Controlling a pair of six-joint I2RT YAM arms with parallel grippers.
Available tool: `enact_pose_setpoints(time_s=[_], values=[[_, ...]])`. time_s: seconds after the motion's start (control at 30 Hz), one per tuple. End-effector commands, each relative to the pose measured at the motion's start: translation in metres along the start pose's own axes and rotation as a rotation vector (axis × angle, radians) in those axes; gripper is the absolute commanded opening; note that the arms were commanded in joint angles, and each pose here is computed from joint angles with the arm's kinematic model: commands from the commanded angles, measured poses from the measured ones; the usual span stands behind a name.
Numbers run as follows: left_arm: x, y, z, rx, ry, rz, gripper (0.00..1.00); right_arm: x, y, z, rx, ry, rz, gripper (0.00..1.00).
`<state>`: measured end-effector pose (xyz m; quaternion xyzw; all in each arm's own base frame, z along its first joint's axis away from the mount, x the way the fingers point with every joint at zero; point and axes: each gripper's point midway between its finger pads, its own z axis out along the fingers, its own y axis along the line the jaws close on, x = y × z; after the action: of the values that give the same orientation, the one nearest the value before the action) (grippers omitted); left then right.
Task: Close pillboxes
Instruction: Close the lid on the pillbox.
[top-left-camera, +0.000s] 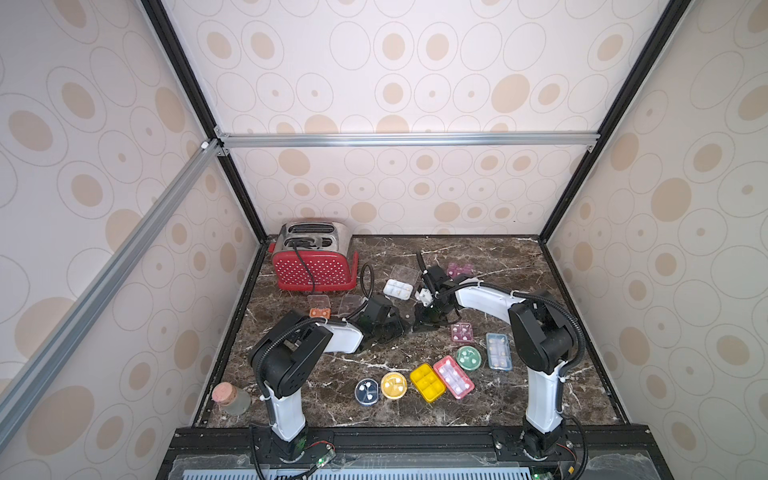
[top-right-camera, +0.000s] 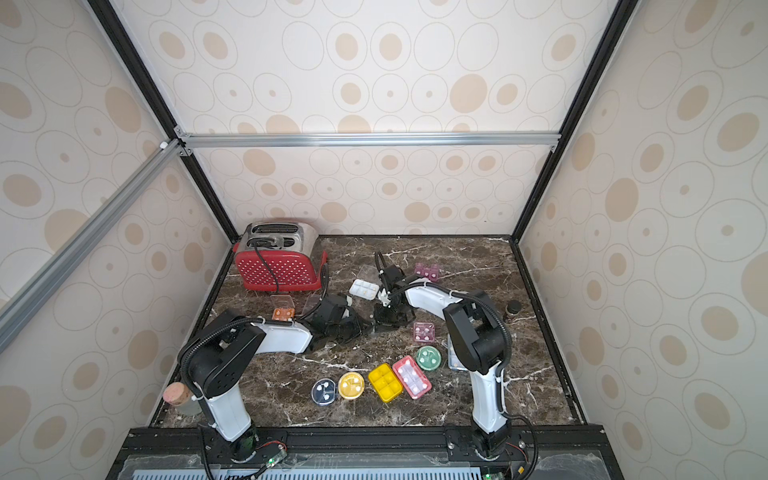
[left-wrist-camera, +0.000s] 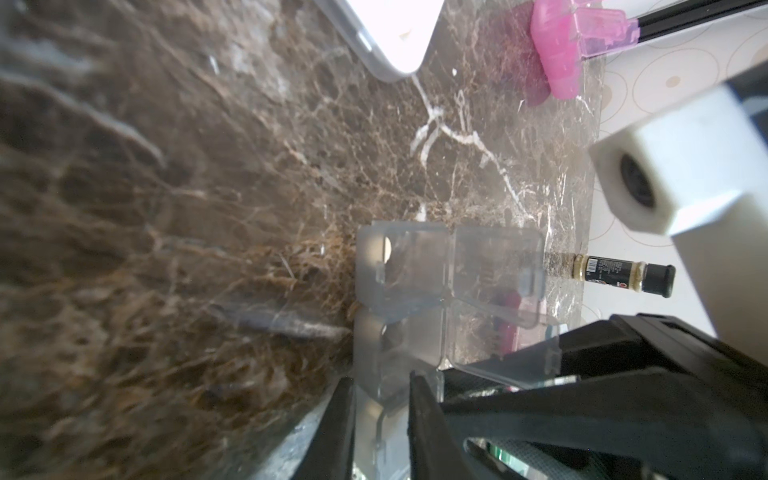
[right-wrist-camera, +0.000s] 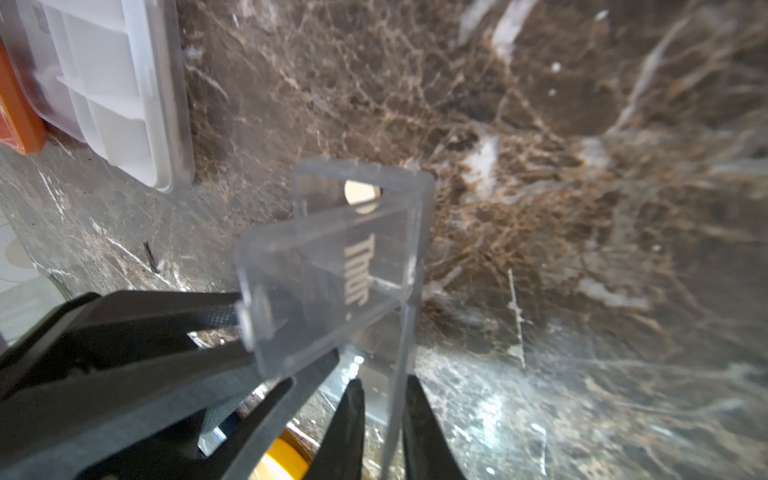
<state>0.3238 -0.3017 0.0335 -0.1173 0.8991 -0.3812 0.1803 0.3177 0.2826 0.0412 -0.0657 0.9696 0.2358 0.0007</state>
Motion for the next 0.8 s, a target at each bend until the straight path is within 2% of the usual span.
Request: enact_pose_setpoints(time_s=[0.0,0.13,0.3,0.33,0.47,0.6,0.77], values=[[-0.002,-0.018,-0.012,0.024,0.000,0.028,0.31,-0.001,0.011,-0.022,0.005,-0.024,-0.039,0.23],[-0.009,-0.041,-0.025,0.067,-0.012,0.076,0.54,-0.002,0.013,-0.049,0.016,-0.066,-0.057,0.26],[-0.017,-0.054,-0.030,0.051,-0.012,0.142,0.71,-0.007,-0.006,-0.071,0.031,-0.107,-0.024,0.31],[-0.017,-0.055,-0.029,0.038,-0.004,0.162,0.79,-0.008,-0.011,-0.074,0.029,-0.114,-0.009,0.34],[-0.021,-0.064,-0.022,0.038,0.023,0.199,0.94,-0.016,-0.026,-0.078,0.025,-0.127,0.026,0.42],[-0.024,-0.058,-0.014,-0.009,0.032,0.219,0.99,-0.025,-0.028,-0.070,-0.013,-0.099,0.053,0.37],[-0.021,-0.045,-0.004,-0.071,0.068,0.253,0.99,-0.030,-0.027,-0.059,-0.033,-0.079,0.056,0.34]])
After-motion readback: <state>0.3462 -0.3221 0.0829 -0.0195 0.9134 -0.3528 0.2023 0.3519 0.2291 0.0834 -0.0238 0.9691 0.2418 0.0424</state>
